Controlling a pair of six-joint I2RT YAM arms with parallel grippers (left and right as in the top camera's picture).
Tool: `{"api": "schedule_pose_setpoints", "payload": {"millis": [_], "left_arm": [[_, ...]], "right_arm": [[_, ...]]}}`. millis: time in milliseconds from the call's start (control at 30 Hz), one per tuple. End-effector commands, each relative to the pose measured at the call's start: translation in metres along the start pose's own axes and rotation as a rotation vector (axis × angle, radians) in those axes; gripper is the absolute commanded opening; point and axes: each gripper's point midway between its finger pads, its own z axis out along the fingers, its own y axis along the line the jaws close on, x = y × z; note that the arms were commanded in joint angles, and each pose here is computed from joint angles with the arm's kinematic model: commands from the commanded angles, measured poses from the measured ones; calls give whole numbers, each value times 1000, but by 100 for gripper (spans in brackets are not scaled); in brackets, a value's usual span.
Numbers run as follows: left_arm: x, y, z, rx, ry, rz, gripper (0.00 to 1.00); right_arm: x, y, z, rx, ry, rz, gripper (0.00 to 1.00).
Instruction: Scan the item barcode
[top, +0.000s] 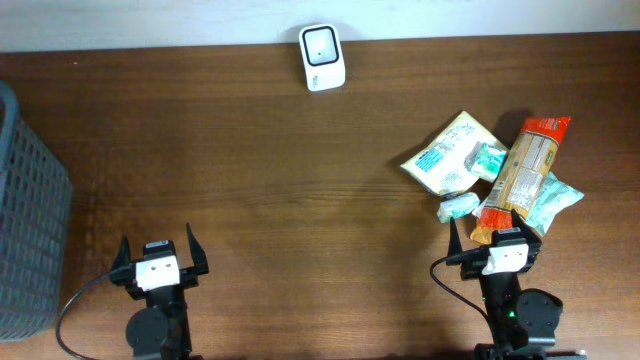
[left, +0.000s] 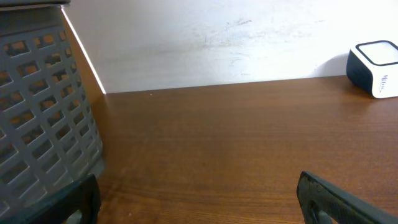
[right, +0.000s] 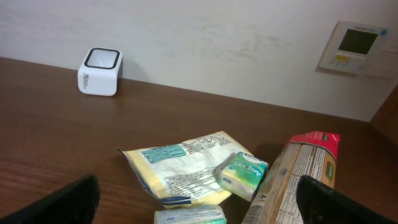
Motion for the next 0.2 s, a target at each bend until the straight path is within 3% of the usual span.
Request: {"api": "schedule_pose_setpoints", "payload": {"millis": [0, 167], "left_arm": [[0, 1, 0, -4, -4, -6, 99], [0, 1, 0, -4, -4, -6, 99]], "right_arm": [[3, 0, 0, 0, 2, 1, 99], [3, 0, 0, 0, 2, 1, 99]]}}
